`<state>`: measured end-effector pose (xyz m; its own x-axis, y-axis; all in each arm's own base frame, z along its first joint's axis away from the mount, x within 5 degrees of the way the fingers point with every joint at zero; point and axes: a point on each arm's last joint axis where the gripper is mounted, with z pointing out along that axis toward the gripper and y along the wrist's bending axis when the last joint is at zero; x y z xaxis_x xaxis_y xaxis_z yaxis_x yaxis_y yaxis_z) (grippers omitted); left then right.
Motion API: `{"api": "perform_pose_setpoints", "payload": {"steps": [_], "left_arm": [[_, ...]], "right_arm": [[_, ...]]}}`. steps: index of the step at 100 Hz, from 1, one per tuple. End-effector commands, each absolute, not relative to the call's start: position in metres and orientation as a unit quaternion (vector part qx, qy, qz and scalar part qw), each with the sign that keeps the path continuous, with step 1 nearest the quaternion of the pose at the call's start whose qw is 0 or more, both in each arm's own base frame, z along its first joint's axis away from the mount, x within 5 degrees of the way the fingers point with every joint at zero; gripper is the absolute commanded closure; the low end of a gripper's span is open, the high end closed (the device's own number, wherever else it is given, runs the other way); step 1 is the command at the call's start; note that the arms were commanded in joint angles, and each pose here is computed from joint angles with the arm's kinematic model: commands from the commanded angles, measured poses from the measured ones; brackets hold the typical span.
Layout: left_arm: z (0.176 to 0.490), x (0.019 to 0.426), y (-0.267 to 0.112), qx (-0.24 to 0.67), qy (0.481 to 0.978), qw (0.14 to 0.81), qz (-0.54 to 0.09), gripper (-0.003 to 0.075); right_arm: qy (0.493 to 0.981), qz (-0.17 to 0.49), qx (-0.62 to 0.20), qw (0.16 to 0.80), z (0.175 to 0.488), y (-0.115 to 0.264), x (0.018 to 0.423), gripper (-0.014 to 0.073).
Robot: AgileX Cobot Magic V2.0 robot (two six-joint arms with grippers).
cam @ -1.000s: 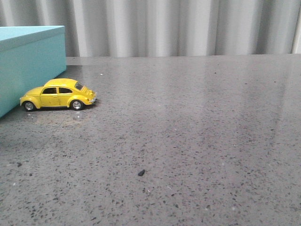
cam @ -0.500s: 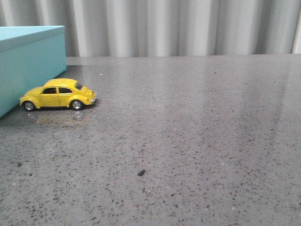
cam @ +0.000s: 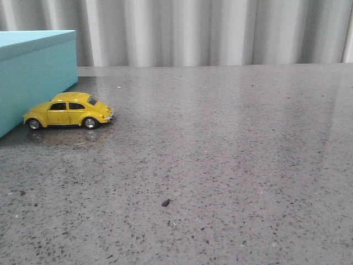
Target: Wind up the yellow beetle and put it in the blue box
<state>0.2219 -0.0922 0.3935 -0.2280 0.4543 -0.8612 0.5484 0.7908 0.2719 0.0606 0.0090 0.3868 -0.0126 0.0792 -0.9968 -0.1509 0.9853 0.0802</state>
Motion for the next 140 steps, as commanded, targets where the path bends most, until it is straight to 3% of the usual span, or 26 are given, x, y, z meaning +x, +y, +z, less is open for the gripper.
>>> {"api": "perform_pose_setpoints", "payload": {"steps": [1,67,116,140], "left_arm": [[0.412,0.224,-0.096,0.34,0.752,0.565,-0.031,0.0209],[0.414,0.253,-0.119,0.461,0.812,0.352,-0.067,0.0209],[0.415,0.256,-0.123,0.452,0.81,0.363,-0.088,0.0209],[0.405,0.262,-0.128,0.494,0.794,0.344,-0.087,0.0209]], "right_arm": [[0.678,0.078,-0.028,0.731,0.399,0.009,0.06,0.0636],[0.678,0.078,-0.028,0.73,0.399,0.009,0.06,0.0636],[0.687,0.077,-0.029,0.722,0.397,0.009,0.06,0.0636],[0.687,0.077,-0.029,0.722,0.397,0.009,0.06,0.0636]]}}
